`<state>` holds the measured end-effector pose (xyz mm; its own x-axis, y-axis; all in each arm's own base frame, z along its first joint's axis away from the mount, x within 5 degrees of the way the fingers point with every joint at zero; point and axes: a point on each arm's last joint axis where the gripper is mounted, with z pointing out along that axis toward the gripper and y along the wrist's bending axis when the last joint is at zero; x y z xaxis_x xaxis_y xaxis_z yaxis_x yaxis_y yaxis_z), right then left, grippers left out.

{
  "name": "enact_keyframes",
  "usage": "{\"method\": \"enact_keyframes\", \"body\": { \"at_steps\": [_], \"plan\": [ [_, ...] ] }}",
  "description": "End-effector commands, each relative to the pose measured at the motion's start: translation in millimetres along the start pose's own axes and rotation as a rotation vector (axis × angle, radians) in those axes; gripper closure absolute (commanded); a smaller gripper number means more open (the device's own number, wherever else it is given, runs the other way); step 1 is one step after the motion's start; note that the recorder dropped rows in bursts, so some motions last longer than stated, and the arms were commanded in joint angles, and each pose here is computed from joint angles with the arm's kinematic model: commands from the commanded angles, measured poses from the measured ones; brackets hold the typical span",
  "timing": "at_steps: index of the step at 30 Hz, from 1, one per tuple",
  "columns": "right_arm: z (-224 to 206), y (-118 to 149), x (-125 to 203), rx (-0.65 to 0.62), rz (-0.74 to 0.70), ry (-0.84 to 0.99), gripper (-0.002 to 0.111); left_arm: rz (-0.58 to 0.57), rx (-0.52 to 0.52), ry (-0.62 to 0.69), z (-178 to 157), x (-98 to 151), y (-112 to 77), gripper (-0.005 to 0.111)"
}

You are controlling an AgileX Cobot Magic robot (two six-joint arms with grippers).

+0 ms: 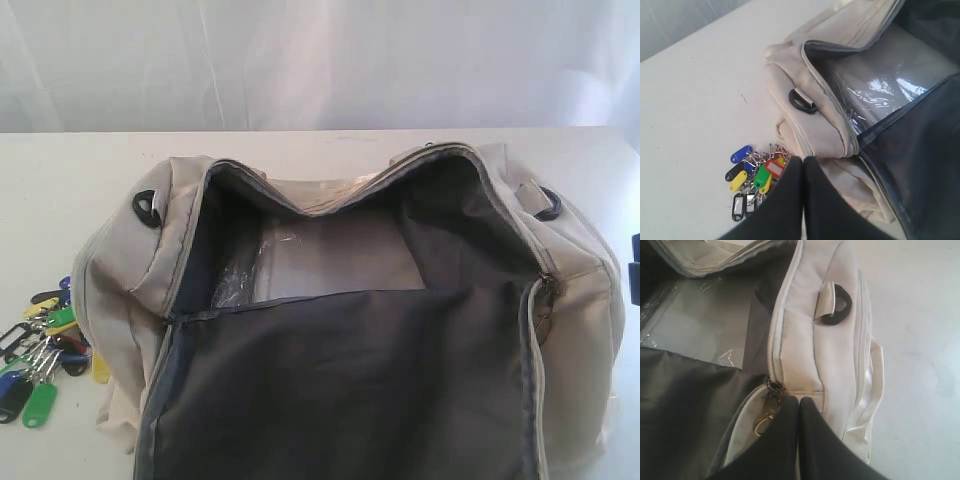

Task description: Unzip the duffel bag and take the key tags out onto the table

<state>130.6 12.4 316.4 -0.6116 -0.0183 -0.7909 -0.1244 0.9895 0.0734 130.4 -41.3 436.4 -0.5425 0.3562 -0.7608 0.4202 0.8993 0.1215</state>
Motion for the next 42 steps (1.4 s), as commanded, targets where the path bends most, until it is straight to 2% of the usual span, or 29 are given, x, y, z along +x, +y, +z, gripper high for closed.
{"method": "enact_keyframes", "body": {
  "at_steps": [1,4,10,30,36,42],
  "plan": [
    [-1,0,0,0.000,-0.010,-0.009,0.108,-0.032,-0.009,-0.102,1,31,-7.2,0.107],
    [-1,0,-1,0.002,-0.010,-0.019,0.108,-0.040,-0.013,-0.154,9,41,-9.1,0.107],
    [-1,0,-2,0.005,-0.010,-0.036,0.108,-0.100,0.049,-0.223,8,37,-14.4,0.107],
    [-1,0,-2,0.005,-0.010,-0.036,0.108,-0.120,0.036,-0.248,1,39,-13.4,0.107],
    [-1,0,-2,0.005,-0.010,-0.036,0.108,-0.163,-0.056,-0.307,-6,69,-11.7,0.107],
    [-1,0,-2,0.006,-0.010,-0.038,0.108,-0.216,-0.170,-0.368,8,124,-16.5,0.107]
  ]
}}
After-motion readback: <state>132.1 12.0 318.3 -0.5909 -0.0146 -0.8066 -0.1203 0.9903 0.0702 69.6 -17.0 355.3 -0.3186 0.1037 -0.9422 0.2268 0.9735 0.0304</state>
